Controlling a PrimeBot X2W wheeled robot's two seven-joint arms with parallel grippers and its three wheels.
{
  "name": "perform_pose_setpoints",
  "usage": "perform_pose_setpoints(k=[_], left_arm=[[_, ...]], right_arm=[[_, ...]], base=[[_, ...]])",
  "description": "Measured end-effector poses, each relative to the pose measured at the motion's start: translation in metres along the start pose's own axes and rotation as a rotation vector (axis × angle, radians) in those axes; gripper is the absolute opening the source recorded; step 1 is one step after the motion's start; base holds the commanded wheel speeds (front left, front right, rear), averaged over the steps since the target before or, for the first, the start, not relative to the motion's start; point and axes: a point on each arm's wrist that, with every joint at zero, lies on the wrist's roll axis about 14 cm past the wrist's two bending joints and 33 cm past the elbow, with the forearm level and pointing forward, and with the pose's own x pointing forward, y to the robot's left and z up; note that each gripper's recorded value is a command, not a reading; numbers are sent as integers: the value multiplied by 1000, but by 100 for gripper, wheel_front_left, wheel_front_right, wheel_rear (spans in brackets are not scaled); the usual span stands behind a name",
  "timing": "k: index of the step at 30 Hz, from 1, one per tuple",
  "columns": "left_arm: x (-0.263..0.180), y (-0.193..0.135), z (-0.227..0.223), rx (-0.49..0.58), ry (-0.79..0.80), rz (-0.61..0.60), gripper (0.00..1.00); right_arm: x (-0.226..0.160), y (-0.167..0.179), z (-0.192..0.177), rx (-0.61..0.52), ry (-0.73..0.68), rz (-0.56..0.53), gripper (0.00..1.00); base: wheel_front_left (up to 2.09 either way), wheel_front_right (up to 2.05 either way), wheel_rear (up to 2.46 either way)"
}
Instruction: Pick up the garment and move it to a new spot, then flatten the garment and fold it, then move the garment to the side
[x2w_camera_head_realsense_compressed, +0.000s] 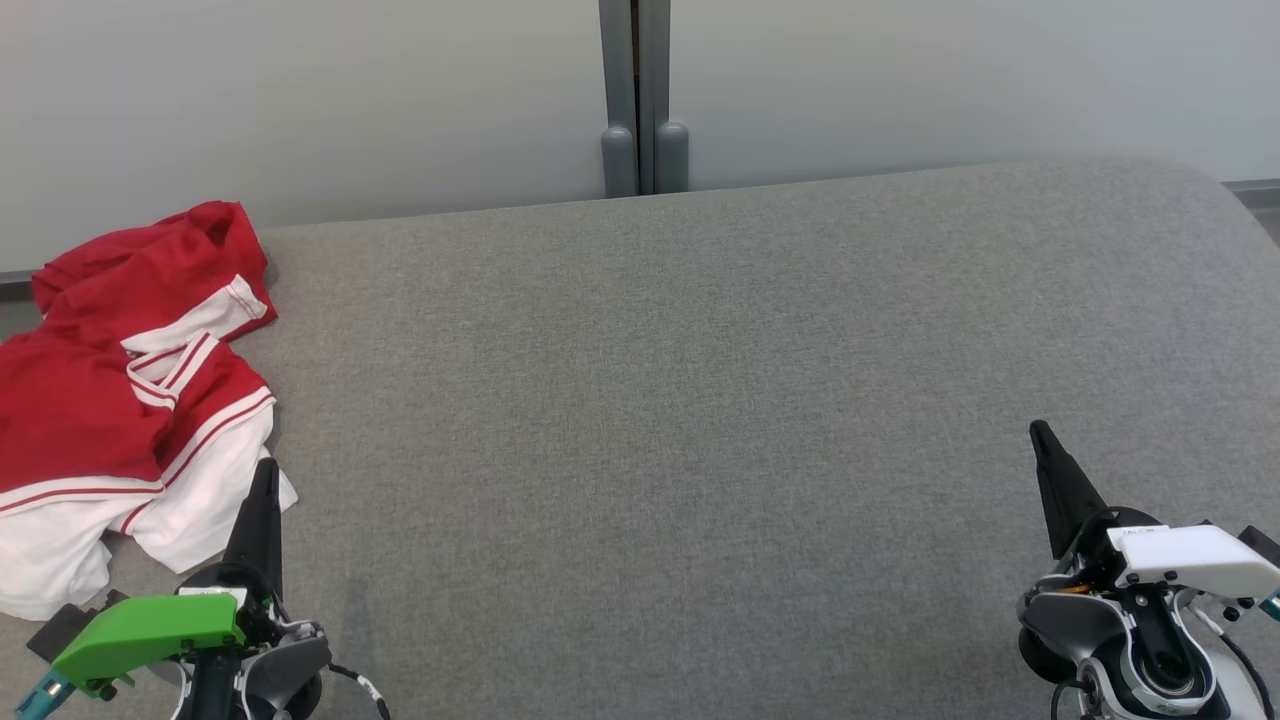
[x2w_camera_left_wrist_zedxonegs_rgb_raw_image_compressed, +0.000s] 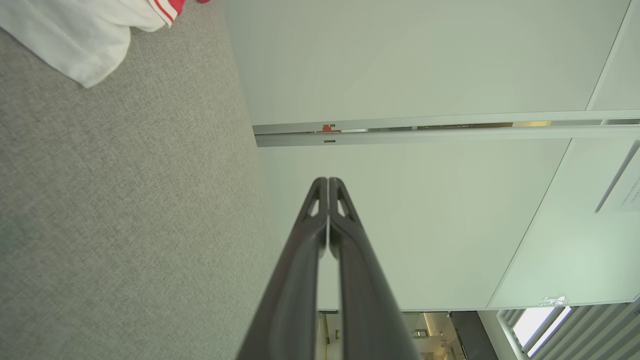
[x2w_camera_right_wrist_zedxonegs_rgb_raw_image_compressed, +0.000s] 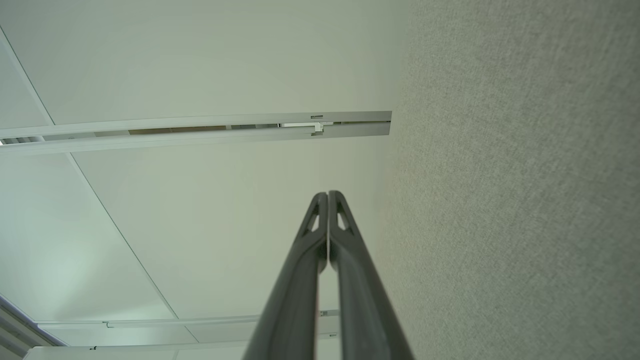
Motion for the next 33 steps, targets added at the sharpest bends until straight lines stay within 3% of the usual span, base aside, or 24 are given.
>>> perform_pose_setpoints(k=[33], left_arm=[[0, 0, 0, 0, 0, -1, 0]], right_arm=[[0, 0, 0, 0, 0, 0, 0]], base=[[0, 0, 0]])
